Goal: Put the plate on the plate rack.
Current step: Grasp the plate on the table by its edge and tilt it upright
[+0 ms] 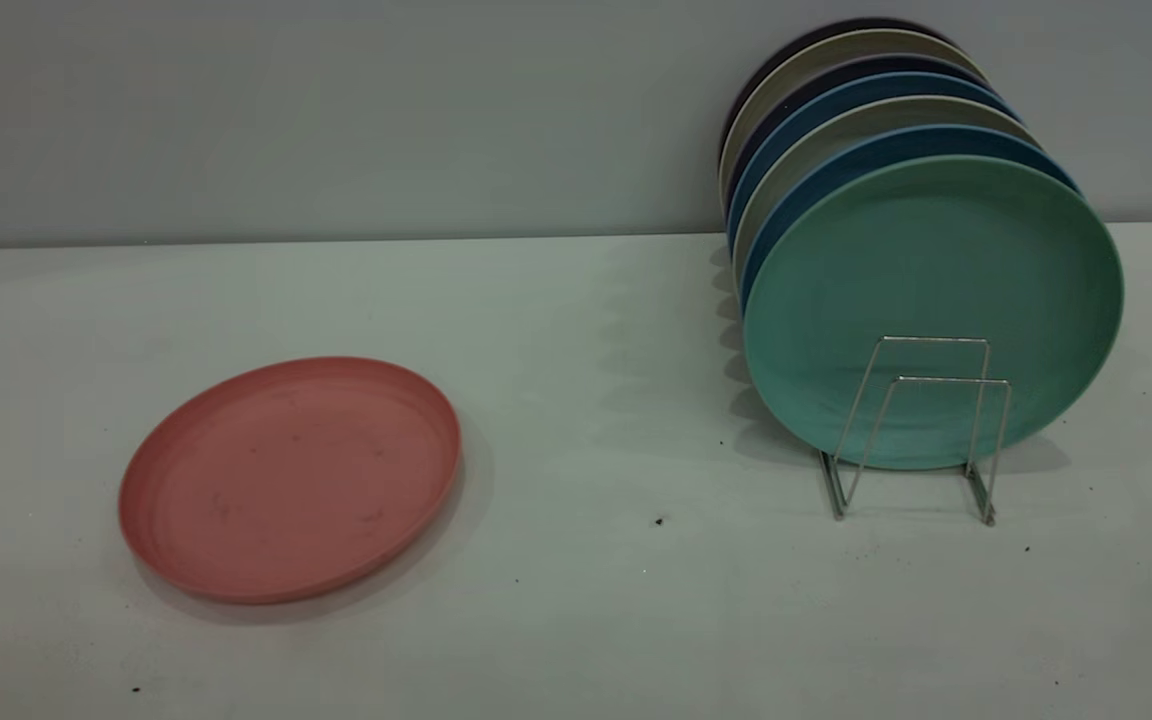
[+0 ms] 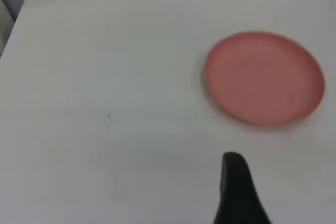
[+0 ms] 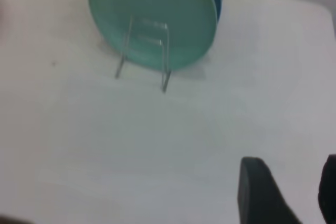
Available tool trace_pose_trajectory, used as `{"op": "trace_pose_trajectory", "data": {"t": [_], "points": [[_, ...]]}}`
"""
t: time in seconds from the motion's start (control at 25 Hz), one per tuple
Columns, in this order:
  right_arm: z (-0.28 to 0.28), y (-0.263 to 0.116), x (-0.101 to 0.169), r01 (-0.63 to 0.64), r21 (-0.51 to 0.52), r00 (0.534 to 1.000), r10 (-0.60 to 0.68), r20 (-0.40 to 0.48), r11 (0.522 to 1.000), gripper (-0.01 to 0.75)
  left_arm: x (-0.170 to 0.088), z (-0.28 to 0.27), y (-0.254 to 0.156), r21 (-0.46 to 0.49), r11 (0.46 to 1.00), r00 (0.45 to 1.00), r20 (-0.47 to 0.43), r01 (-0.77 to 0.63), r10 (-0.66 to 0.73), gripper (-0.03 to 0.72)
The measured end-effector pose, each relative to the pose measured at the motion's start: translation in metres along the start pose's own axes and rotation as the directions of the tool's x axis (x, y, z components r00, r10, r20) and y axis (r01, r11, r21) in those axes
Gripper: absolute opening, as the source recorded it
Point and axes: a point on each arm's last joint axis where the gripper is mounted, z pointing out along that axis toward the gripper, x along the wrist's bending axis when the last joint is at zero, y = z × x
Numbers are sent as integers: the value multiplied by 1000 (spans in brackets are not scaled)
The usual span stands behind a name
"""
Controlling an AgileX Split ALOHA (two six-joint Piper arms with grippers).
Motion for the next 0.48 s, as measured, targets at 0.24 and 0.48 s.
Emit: {"op": "trace_pose_trajectory", "data": {"t": [0.24, 0.48], "points": [[35, 32, -3, -26, 6, 996, 27, -87, 1000, 357, -1, 44, 33, 139, 990, 999, 10, 39, -40, 486], [87, 47, -6, -32, 137, 980, 58, -188, 990, 367, -5, 116, 53, 393, 918, 996, 48, 48, -73, 486]]}}
